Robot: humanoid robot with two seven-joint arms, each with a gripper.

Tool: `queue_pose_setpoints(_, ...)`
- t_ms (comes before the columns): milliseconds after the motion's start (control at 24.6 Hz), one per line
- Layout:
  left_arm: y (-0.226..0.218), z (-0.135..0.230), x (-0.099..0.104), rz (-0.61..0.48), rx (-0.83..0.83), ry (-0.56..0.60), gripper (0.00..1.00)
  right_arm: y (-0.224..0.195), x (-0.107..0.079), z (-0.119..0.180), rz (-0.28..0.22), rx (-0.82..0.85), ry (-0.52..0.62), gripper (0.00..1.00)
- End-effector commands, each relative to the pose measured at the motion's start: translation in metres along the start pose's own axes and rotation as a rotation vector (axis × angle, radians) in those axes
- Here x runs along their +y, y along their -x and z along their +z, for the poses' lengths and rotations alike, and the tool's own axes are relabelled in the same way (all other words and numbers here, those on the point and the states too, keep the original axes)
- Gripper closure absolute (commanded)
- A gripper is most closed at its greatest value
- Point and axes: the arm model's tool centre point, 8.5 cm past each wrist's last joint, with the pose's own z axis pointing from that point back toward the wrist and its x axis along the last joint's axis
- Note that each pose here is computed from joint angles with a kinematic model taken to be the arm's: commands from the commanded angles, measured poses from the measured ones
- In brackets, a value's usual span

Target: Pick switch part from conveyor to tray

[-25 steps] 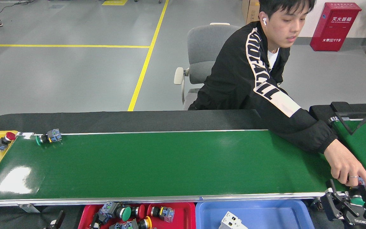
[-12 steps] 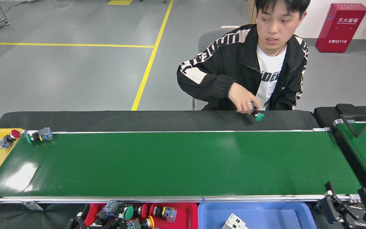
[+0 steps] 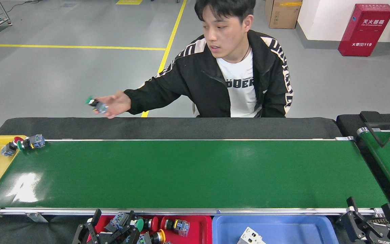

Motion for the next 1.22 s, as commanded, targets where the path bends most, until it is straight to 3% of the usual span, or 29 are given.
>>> queue_pose_setpoints(0, 0.003, -0.002, 0.008, -0.002, 0.005, -0.028, 0.02, -0.001, -0.007, 0.0, 0.003, -0.005, 0.038, 0.02)
queue_pose_setpoints(284, 0.003, -0.003, 0.008, -0.005, 0.003, -0.033, 0.02, 0.002, -0.006, 0.005, 0.01, 0.0, 0.031, 0.02)
queue_pose_setpoints(487, 0.003, -0.003, 0.009, -0.006, 0.001, -0.035, 0.02, -0.003, -0.012, 0.027, 0.039, -0.036, 0.024, 0.02)
queue_pose_setpoints(649, 0.008, -0.002, 0.009, -0.013, 0.009, -0.037, 0.02, -0.012, -0.01, 0.029, 0.04, -0.131, 0.003, 0.01)
queue_pose_setpoints(1177, 0.011, -0.002, 0.009, -0.008, 0.032, -0.034, 0.02, -0.012, -0.009, 0.029, 0.035, -0.122, 0.002, 0.01)
